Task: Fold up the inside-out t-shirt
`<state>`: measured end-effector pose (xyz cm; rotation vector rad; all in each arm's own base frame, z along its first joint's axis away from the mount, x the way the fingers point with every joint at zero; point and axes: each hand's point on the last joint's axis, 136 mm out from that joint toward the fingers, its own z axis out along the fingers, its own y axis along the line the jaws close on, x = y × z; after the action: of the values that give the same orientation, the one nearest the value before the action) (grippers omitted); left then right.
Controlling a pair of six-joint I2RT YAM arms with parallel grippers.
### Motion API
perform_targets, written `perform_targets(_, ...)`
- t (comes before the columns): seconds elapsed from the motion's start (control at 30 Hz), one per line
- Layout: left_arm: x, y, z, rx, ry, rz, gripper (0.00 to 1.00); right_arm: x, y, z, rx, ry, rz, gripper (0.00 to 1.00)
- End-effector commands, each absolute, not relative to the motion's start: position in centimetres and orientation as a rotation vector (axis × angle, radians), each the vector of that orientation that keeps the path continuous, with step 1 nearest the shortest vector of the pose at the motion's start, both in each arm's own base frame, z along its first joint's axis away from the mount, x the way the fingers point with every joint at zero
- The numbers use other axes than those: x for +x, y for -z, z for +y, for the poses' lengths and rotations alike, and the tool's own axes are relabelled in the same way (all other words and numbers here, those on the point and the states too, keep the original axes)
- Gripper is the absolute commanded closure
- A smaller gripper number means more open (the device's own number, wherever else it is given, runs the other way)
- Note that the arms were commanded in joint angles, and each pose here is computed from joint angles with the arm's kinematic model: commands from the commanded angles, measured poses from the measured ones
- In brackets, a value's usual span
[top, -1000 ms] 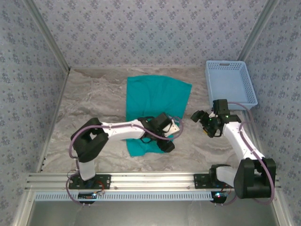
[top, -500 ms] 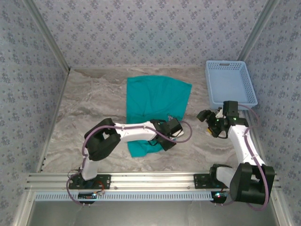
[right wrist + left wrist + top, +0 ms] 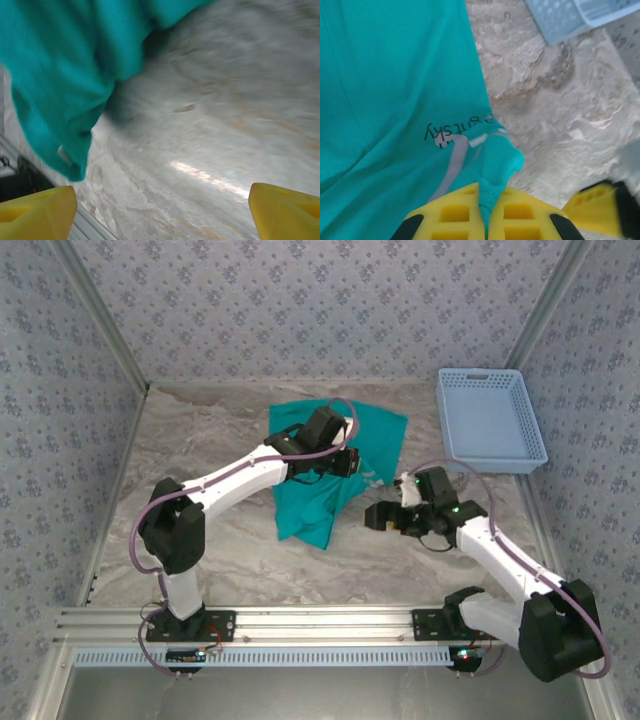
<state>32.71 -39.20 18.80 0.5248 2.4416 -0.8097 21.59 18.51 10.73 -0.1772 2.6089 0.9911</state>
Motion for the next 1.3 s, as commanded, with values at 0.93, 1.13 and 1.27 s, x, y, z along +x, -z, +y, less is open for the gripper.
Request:
perform_targets(0.93,39.9,-42.3,-23.9,-0.09,0.699,1.971,1.0,30.4,-30.8,18.0,-0.631,-0.115,2.012,1.0)
perform_targets(1.13,35.7,-50.1,-18.8,-0.292,0.717,1.792,1.0,28.4,-43.2,16.7,-0.655,0.033,1.749,1.0)
perform_targets(1.27,31.9,-53.6,-17.9,-0.293,0.831,1.699,1.0,25.5,-49.9,15.6,-0.62,0.011,1.604,1.0)
